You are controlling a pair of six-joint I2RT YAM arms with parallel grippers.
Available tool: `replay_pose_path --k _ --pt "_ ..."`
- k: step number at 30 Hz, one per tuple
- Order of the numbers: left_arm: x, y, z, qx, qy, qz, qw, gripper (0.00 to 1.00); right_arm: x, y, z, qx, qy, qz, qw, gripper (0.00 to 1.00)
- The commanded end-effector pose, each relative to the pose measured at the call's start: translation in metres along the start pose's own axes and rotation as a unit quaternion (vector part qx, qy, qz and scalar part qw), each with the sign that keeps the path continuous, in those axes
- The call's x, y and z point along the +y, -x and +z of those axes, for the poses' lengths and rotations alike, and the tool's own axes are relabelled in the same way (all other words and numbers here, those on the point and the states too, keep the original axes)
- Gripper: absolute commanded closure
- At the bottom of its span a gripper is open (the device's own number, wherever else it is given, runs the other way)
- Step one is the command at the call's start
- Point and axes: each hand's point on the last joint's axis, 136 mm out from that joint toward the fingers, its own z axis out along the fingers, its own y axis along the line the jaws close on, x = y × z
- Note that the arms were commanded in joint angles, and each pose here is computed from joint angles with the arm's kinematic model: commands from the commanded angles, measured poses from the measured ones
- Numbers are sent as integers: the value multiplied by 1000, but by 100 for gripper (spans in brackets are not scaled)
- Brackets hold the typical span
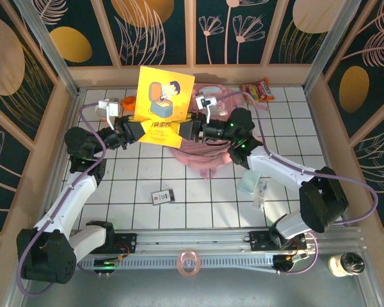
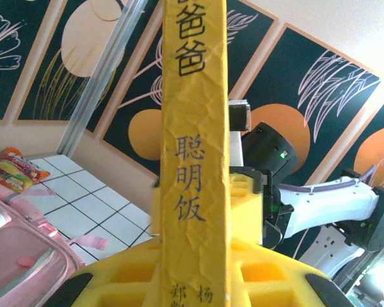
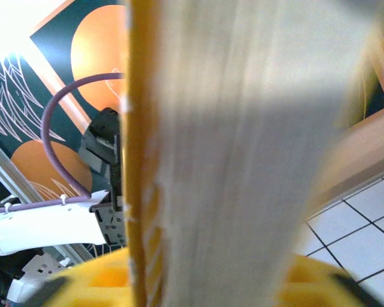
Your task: Pack the student bag
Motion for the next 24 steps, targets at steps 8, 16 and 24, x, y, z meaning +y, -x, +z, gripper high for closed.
replay_pose_path --k 8,16,24 --pt "32 -5 -18 36 162 220 961 24 -17 -2 -55 45 -146 -161 975 100" --pt "52 -34 -24 159 166 344 910 21 -86 -70 -105 286 -295 -253 876 100" --pt "68 -76 -22 261 134 414 862 18 -96 -112 -108 412 -256 -361 797 100"
